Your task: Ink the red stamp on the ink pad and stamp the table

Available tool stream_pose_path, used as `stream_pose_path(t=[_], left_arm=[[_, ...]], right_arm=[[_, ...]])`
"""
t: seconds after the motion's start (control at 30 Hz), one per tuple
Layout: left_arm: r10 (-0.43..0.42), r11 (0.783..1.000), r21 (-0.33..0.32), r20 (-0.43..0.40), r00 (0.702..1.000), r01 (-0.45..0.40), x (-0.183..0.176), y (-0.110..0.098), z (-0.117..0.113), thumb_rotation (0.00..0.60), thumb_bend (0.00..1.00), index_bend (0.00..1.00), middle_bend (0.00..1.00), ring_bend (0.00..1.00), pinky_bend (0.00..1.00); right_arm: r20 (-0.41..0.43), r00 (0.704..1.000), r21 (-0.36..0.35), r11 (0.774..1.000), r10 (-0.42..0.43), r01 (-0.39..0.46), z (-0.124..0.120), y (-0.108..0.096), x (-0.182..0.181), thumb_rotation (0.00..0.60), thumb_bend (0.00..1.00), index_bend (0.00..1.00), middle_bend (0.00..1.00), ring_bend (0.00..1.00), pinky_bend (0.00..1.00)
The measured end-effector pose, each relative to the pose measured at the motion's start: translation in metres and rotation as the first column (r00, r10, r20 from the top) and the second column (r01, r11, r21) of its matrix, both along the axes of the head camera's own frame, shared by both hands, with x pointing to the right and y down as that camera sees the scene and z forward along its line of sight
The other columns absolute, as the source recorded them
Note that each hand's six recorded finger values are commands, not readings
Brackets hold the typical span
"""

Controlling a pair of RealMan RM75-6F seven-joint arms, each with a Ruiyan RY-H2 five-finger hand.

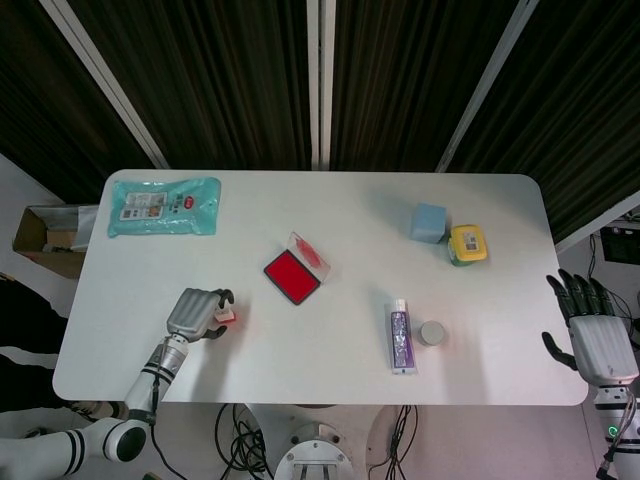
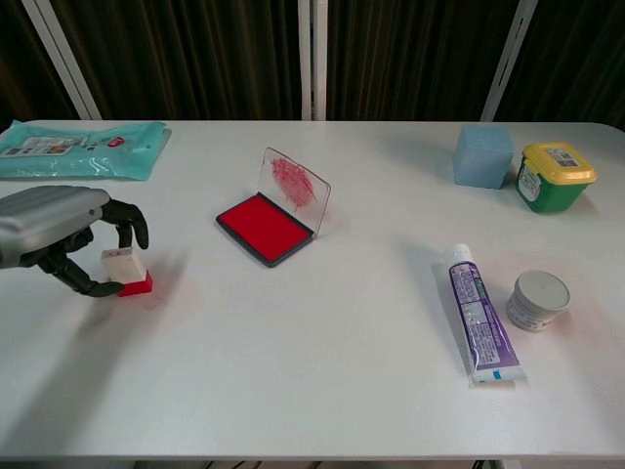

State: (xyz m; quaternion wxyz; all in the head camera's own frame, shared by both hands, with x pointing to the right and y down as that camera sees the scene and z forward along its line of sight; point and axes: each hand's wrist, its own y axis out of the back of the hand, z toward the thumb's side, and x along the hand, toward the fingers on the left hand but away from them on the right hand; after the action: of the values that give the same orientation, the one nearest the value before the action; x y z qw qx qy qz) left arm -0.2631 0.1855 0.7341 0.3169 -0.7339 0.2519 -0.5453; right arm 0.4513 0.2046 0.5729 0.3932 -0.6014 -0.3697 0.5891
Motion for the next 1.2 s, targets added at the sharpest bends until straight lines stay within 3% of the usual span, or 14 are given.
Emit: stream_pose_path(t=[0.3, 1.2], left_arm=[[0.009, 1.0, 0.004, 0.0, 1.0, -0.009, 0.0044, -0.002, 0.0048, 0.6, 0.3, 0.48, 0.53, 0.97, 1.0], [0.033, 0.999, -0.011, 0.032, 0.999, -0.033, -0.0005, -0.002, 0.0068, 0.6, 0.31, 0.5, 0.58, 0.97, 1.0]], right_arm=[[-0.001, 1.0, -0.007, 1.0, 0.006, -0.006, 0.0021, 0.0005, 0.0033, 0.6, 0.23, 0.0, 0.0, 0.0, 0.0], [-0.008, 1.0, -0.028, 1.0, 0.008, -0.008, 0.0074, -0.0008, 0.0036, 0.6, 0.23, 0.0, 0.0, 0.0, 0.0]])
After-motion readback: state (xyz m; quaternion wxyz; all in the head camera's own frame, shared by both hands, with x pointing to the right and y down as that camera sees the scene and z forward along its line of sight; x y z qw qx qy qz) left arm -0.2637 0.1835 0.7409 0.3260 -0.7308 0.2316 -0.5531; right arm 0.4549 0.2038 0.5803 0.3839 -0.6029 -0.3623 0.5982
